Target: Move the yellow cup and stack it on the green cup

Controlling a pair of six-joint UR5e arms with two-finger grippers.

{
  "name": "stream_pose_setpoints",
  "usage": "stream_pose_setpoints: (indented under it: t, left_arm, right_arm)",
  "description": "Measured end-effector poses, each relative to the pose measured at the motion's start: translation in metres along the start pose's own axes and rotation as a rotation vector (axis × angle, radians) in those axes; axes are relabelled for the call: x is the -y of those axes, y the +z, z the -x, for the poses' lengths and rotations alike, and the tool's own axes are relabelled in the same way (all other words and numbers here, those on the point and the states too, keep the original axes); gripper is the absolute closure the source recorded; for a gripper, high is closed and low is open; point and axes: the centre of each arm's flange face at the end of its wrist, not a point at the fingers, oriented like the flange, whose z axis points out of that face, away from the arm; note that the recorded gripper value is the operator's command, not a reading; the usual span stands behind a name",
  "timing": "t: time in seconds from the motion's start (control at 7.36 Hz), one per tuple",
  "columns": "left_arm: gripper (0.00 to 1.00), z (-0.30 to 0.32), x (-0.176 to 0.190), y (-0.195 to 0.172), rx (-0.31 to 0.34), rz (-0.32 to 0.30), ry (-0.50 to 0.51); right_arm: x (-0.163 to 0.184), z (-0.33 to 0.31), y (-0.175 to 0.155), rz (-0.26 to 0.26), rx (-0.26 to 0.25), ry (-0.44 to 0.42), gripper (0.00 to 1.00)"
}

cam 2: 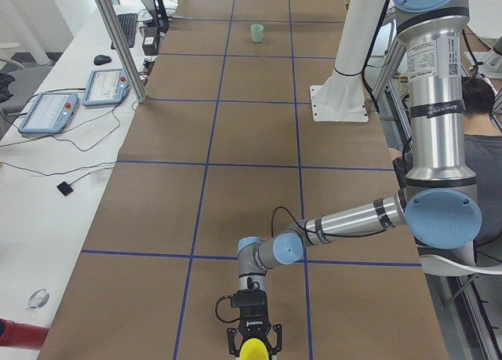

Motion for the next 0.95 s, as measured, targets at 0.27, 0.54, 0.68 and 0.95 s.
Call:
stream_pose_setpoints:
  t: [0.27,0.54,0.68,0.95]
  left_arm:
    - [1.00,-0.014,0.007,-0.009,-0.122,-0.001,0.003]
    - [1.00,-0.022,0.011,-0.014,-0.251,0.025,0.033]
    - [1.00,-0.025,0.012,-0.016,-0.312,0.038,0.059]
    - [1.00,-0.033,0.019,-0.026,-0.439,0.044,0.133]
  right_arm:
    - [0.000,0.000,0.000,-0.001,0.000,-0.001,0.00]
    - [0.001,0.000,-0.001,-0.002,-0.001,-0.002,0.00]
    - [0.001,0.000,0.000,-0.001,-0.001,-0.002,0.01]
    - [0.001,0.000,0.000,-0.001,-0.002,-0.002,0.00]
